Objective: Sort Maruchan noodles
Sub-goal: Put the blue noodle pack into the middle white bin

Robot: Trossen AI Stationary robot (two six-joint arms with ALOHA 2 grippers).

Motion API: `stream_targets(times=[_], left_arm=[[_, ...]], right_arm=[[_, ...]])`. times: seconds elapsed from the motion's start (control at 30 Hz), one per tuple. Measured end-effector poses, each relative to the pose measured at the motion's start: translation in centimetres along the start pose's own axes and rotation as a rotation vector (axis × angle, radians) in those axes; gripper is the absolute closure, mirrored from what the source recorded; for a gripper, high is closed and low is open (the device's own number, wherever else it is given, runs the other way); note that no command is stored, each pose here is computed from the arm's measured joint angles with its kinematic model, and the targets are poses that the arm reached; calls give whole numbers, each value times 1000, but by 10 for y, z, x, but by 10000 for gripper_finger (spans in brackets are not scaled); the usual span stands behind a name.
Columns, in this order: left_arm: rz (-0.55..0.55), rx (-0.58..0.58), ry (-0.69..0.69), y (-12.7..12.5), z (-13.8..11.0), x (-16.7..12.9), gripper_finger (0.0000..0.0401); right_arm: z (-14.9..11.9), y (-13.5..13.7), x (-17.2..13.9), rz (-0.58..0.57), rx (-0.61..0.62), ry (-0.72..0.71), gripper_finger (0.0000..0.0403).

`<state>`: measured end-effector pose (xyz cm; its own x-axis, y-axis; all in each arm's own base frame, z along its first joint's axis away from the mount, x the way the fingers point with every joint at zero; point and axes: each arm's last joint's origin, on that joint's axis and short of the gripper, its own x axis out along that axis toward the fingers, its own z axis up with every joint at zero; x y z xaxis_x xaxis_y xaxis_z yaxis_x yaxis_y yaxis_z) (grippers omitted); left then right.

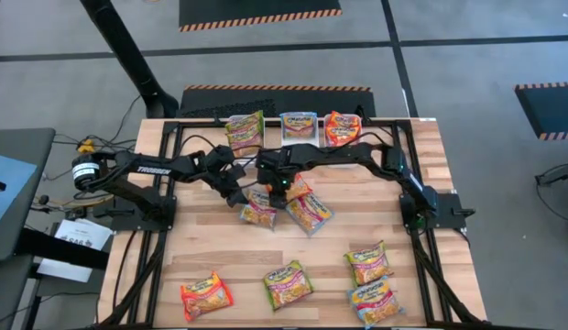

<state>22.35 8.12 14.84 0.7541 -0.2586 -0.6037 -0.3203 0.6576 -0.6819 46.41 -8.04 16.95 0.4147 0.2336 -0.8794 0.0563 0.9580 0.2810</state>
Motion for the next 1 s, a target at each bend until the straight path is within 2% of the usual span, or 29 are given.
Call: stream_targets(times=[0.23,0.33,0.43,0.63,1.0], left_arm=[[1,3,-4,0,0,0,401],[2,4,-5,0,0,0,401],[6,5,-8,0,1,0,401],[14,6,-18,0,1,0,401],[-15,20,-79,-3,8,-12,401]], right_arm=[[-3,3,12,12,25,30,199],[-3,3,12,0,34,28,213],[-3,4,12,0,79,23,258],[-1,5,12,-1,111,10,386],[1,11,0,-27,123,30,398]])
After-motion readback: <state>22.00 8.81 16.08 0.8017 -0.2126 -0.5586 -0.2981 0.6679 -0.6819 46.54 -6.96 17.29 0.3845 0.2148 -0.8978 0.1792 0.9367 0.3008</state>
